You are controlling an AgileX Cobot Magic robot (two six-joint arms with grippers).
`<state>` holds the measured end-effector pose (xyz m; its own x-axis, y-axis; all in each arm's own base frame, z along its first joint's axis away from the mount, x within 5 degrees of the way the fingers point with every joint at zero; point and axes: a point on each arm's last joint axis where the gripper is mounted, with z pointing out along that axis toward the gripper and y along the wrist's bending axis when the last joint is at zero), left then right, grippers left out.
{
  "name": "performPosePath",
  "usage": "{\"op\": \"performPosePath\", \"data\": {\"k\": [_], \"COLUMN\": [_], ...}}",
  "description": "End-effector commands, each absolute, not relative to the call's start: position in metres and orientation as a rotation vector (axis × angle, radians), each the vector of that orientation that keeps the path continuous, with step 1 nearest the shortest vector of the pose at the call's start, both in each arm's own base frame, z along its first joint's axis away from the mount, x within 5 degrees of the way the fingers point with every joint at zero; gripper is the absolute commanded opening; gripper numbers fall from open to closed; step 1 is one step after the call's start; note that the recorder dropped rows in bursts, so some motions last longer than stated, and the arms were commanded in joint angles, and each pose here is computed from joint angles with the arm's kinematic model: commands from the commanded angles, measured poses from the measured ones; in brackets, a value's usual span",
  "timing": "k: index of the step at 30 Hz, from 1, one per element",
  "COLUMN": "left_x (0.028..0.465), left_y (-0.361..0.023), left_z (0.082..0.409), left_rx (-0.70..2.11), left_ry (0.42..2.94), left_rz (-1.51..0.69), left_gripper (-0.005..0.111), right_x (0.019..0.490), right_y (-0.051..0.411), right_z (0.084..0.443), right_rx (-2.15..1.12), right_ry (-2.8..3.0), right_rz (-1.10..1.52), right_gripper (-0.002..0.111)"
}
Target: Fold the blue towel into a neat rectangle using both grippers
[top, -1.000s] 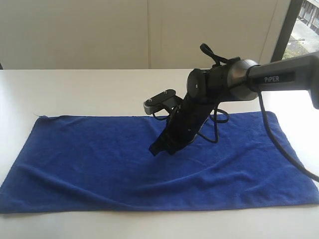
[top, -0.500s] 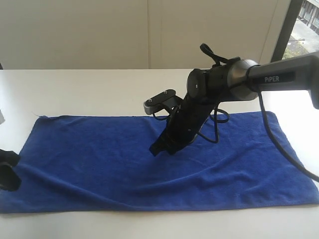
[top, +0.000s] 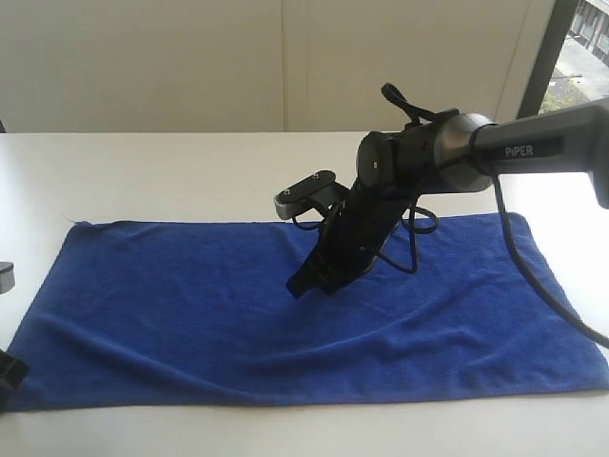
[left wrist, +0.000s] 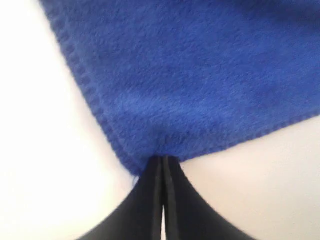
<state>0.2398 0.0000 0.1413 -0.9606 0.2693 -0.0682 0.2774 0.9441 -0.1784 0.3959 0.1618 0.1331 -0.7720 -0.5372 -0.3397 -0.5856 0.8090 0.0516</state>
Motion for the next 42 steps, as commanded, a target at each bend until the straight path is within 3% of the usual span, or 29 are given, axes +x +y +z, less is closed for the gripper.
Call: {"op": "performPosePath", "data": {"k": [1,13,20,33,42], "left_x": [0.233,0.248,0.246,0.233,0.232], "left_y": [0.000,-0.011,-0.010,0.002,0.001], "left_z": [0.139,0.164,0.138,0.131,0.133], "left_rx": [0.431,0.366,0.354,0.476,0.445], "left_ry": [3.114,2.846,2.921,3.091,3.097], "left_rz": [-0.276,-0.391,-0.399,-0.245,-0.261], "left_gripper": [0.000,0.000,0.000,0.000,0.000], "right_x": [0.397,0.398,0.398,0.398,0.398], "right_y": [0.162,0.162,0.162,0.162,0.162], "right_z": [0.135,0.135,0.135,0.135,0.135], "right_rx": [-0.878,-0.876,-0.875,-0.878,-0.877], "right_ry": [2.671,2.667,2.661,2.662,2.658], "right_rz": [0.209,0.208,0.205,0.203,0.202], "right_gripper": [0.000,0.000,0.000,0.000,0.000]}}
